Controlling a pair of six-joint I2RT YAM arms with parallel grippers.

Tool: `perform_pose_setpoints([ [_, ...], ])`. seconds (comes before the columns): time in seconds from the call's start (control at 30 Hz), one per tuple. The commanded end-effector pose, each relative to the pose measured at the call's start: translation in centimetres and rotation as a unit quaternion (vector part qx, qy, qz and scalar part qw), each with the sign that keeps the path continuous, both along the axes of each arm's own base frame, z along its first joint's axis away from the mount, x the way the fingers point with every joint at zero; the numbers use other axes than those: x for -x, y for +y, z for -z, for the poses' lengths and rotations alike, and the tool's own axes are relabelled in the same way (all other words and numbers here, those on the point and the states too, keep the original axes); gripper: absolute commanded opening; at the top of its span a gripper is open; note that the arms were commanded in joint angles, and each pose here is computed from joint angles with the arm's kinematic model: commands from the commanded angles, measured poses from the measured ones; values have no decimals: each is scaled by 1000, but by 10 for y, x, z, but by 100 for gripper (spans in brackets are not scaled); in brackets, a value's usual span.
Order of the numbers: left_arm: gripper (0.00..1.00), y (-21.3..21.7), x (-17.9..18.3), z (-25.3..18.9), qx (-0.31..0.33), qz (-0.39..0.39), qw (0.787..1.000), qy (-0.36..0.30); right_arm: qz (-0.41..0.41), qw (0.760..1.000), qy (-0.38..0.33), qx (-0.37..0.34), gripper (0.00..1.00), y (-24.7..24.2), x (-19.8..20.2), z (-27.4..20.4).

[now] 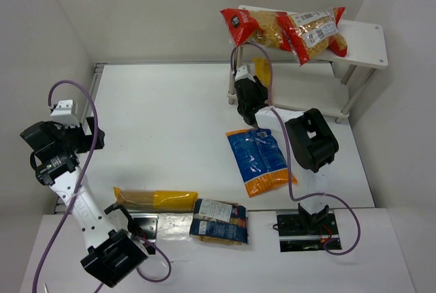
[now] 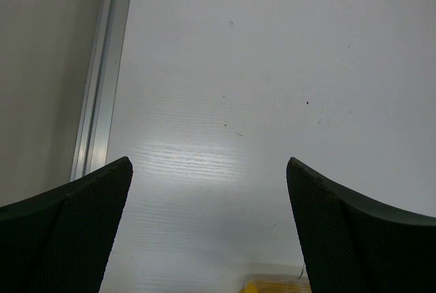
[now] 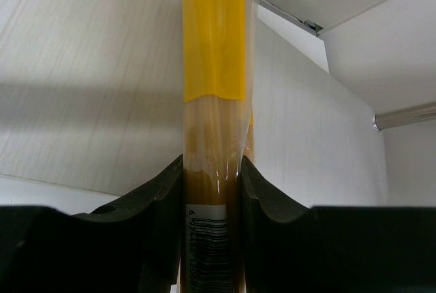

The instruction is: Place and organize the pasta boxes and bags onto the shelf

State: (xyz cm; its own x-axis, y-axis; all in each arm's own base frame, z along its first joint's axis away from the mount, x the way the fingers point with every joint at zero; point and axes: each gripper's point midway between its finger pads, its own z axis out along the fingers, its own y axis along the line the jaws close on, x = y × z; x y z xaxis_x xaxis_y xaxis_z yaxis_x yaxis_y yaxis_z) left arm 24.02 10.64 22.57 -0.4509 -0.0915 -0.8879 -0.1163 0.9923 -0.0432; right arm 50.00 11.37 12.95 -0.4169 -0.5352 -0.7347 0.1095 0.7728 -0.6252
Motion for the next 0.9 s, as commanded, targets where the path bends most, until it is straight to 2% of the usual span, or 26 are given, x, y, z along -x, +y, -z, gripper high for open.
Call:
perform_pose_setpoints([
  [0.0,99,-2,0,-4,-9,14,1000,-11,32,989,-132,-65,3,7,-21,-77],
  [0.1,99,-1,-1,-2,-6,14,1000,-8,24,989,-129,-69,7,15,-25,-73],
  [0.23,99,-1,-1,-2,-6,14,1000,-8,20,990,-122,-66,22,18,-27,-69],
  [0.57,99,1,0,-2,-6,9,1000,-8,25,991,-115,-64,31,20,-32,-58],
  [0.63,99,1,0,-2,-6,9,1000,-8,25,991,-115,-64,40,20,-33,-60],
  [0.67,99,1,0,-2,-6,9,1000,-8,25,990,-119,-66,52,21,-34,-64],
  [0.87,99,0,1,-4,-9,9,1000,-11,29,990,-119,-65,70,22,-38,-62],
])
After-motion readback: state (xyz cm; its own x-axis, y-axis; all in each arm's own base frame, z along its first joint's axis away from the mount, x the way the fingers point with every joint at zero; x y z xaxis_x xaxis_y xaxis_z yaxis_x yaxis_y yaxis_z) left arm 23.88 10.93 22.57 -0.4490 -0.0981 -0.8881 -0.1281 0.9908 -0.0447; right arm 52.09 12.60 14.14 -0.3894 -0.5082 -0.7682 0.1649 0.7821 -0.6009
